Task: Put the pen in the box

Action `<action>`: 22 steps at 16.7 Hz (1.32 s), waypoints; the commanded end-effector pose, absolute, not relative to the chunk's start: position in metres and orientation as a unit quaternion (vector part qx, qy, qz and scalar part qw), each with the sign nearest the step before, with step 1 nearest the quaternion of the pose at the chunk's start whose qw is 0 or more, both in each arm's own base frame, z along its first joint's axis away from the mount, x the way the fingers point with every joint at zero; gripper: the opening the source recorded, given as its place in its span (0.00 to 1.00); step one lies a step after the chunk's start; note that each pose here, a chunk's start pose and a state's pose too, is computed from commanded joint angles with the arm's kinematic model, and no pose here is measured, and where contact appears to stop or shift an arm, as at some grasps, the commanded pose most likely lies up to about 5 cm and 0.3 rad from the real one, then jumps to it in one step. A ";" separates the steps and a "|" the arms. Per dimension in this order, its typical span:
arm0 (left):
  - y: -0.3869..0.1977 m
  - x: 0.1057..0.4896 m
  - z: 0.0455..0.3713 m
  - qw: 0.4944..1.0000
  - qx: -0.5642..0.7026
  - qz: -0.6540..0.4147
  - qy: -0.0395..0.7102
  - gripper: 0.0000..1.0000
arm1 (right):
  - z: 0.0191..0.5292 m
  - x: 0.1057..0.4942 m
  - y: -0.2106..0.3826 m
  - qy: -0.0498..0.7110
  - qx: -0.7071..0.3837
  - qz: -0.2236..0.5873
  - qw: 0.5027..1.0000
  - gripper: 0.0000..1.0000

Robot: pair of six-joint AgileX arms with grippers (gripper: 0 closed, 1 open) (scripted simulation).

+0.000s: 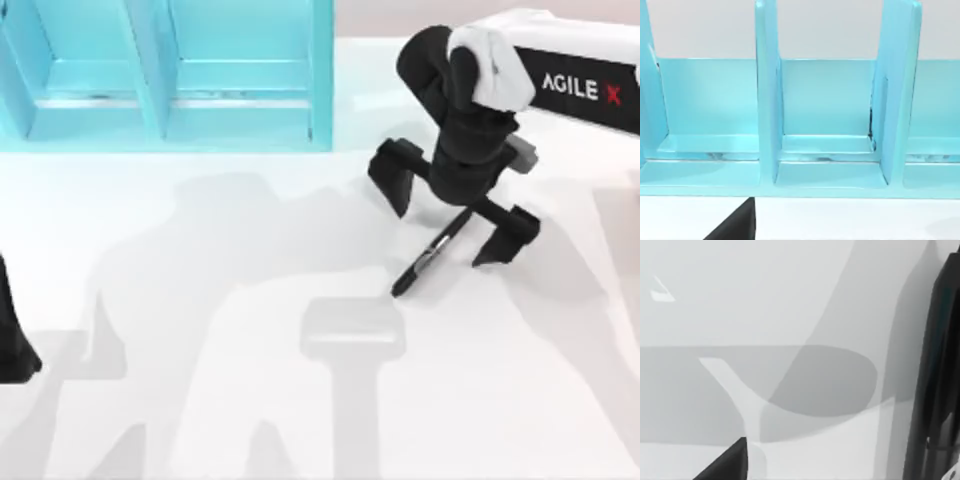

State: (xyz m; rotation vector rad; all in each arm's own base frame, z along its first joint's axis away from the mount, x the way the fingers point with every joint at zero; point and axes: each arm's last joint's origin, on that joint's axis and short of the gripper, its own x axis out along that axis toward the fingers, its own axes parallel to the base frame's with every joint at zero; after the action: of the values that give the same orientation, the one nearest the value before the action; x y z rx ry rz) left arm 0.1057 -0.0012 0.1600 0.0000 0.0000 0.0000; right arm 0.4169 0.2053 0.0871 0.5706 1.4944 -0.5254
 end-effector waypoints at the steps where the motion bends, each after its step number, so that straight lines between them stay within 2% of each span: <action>1: -0.001 0.106 0.160 1.000 0.000 0.000 0.000 1.00 | 0.087 0.417 0.205 0.662 0.253 -0.233 0.666 1.00; 4: -0.001 0.106 0.160 1.000 0.000 0.000 0.000 1.00 | 0.087 0.417 0.205 0.662 0.253 -0.233 0.666 1.00; 17: -0.001 0.106 0.160 1.000 0.000 0.000 0.000 1.00 | 0.087 0.417 0.205 0.662 0.253 -0.233 0.666 0.02; 22: -0.001 0.106 0.160 1.000 0.000 0.000 0.000 1.00 | 0.087 0.417 0.205 0.662 0.253 -0.233 0.666 0.00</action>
State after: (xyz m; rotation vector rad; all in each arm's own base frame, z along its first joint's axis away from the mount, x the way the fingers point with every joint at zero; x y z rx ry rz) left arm 0.1057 -0.0012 0.1600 0.0000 0.0000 0.0000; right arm 0.4169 0.2053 0.0866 0.5705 1.4946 -0.5257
